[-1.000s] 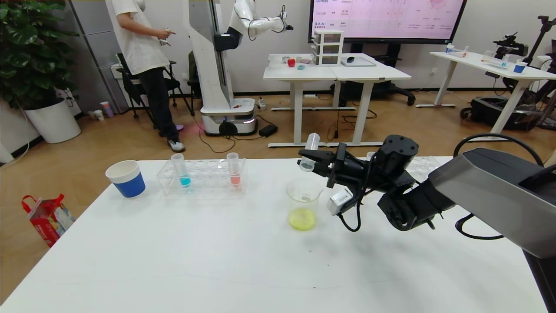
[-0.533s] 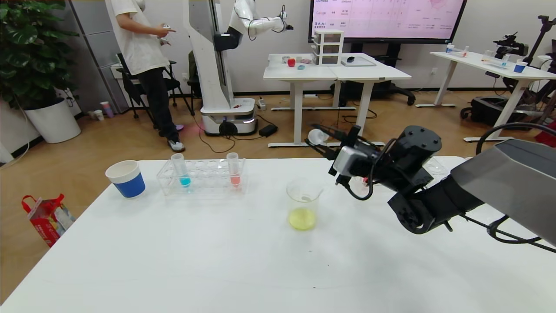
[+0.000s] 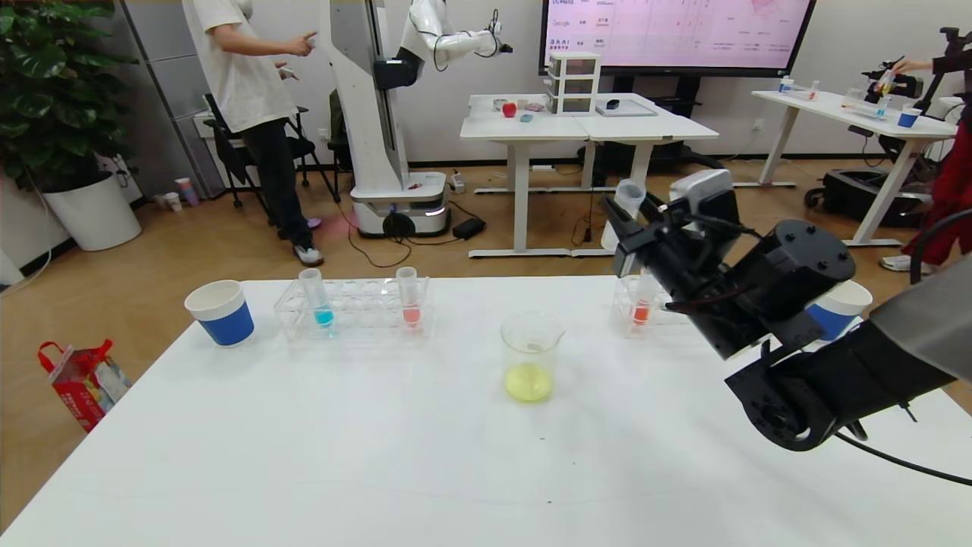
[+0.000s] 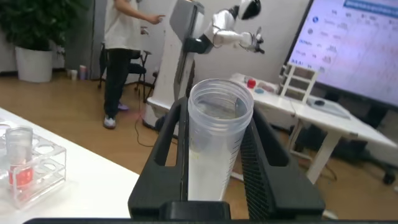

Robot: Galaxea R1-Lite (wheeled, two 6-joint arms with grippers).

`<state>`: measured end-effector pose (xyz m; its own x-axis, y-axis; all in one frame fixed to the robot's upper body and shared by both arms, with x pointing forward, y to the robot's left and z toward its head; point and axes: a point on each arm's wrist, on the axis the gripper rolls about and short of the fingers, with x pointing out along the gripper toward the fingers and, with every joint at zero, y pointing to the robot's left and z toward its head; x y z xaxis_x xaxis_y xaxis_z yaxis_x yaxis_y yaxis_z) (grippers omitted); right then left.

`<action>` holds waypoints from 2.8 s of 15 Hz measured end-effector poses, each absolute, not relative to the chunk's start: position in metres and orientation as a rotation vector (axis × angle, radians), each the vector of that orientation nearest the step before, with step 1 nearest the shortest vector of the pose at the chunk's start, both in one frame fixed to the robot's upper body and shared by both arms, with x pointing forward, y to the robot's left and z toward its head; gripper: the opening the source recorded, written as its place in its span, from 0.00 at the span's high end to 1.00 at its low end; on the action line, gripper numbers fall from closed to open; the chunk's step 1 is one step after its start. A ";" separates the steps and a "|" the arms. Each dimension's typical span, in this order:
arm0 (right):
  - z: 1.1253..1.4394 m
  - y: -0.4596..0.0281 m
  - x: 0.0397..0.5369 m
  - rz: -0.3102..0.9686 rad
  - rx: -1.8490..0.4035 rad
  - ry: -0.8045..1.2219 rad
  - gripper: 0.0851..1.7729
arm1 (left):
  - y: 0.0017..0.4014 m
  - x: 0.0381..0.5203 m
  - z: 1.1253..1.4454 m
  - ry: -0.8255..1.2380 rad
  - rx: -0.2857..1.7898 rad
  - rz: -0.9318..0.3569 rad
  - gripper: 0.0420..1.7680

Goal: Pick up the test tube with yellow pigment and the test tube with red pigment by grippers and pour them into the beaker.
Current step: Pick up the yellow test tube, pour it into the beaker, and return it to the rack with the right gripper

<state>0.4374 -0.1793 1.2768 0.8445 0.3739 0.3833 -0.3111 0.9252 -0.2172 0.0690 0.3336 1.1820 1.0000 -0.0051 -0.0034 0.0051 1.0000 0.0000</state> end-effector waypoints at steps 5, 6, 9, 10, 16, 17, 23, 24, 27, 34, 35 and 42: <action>1.257 -0.218 0.419 0.293 -0.053 -0.236 0.76 | 0.334 0.069 1.182 0.003 0.000 -0.006 0.01; 1.256 -0.229 0.419 0.268 -0.057 -0.210 0.75 | 0.334 0.069 1.182 0.003 0.000 -0.006 0.01; 1.258 -0.275 0.425 0.157 -0.075 -0.146 0.75 | 0.334 0.069 1.182 0.003 0.000 -0.006 0.01; 1.258 -0.295 0.427 0.113 -0.082 -0.122 0.75 | 0.334 0.069 1.182 0.003 0.000 -0.006 0.01; 1.270 -0.423 0.440 -0.170 -0.106 -0.089 0.75 | 0.334 0.069 1.182 0.003 0.000 -0.006 0.01; 1.271 -0.442 0.444 -0.212 -0.111 -0.097 0.75 | 0.334 0.069 1.182 0.003 0.000 -0.006 0.01; 1.259 -0.491 0.464 -0.312 -0.111 -0.076 0.75 | 0.334 0.069 1.182 0.003 0.000 -0.006 0.01; 1.256 -0.490 0.468 -0.308 -0.110 -0.072 0.76 | 0.334 0.069 1.182 0.003 0.000 -0.006 0.01; 1.243 -0.485 0.475 -0.290 -0.104 -0.049 0.76 | 0.334 0.069 1.182 0.003 0.000 -0.006 0.01; 1.215 -0.478 0.482 -0.264 -0.098 -0.023 0.75 | 0.334 0.069 1.182 0.003 0.000 -0.006 0.01; 1.213 -0.477 0.483 -0.259 -0.096 -0.017 0.75 | 0.334 0.069 1.182 0.003 0.000 -0.006 0.01; 1.208 -0.476 0.482 -0.260 -0.099 -0.025 0.02 | 0.334 0.069 1.182 0.003 0.000 -0.006 0.01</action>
